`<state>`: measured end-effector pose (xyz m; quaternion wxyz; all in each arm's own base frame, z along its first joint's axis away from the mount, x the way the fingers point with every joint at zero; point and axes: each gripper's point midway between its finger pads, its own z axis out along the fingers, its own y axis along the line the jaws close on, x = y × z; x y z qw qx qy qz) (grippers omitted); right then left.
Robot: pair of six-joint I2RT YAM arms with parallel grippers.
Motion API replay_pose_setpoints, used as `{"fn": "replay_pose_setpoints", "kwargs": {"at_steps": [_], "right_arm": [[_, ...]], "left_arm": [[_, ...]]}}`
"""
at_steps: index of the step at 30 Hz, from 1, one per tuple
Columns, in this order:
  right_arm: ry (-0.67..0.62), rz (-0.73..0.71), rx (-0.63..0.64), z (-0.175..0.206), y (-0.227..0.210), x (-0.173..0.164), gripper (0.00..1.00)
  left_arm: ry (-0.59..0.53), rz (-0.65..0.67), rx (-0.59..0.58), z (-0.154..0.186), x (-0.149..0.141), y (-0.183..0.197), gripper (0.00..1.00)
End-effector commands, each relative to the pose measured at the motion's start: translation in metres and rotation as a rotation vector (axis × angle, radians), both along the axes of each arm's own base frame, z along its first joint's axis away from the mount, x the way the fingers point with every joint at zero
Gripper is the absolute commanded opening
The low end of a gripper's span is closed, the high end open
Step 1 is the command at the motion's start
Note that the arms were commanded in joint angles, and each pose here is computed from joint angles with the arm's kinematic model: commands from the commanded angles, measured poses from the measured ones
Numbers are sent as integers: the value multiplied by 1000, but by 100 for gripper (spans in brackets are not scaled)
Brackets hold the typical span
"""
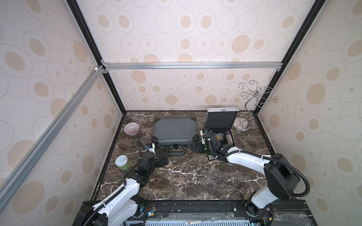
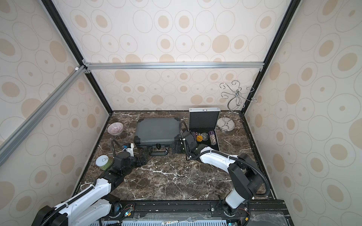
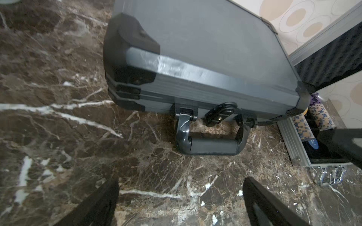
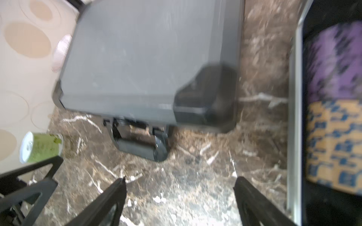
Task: Open the poker set cases
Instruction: Pick up the poker set case from the center of the board.
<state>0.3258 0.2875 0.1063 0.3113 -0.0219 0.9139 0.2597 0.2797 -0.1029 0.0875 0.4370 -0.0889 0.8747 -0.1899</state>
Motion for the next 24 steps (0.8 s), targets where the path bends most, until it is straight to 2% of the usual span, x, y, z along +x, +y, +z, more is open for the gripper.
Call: {"fn": "replay_pose_setpoints", "kwargs": {"at_steps": [1, 11, 18, 24], "right_arm": [[-1, -27, 73, -4, 13, -7, 85], [79, -19, 117, -47, 46, -10, 73], [105, -36, 137, -65, 56, -5, 73], [109, -45, 141, -72, 61, 0, 76]], "left_arm": [[-67, 15, -99, 11, 9, -9, 99], [-29, -78, -154, -10, 19, -34, 99], [-16, -110, -176, -17, 30, -42, 98], [-6, -128, -216, -24, 33, -45, 94]]}}
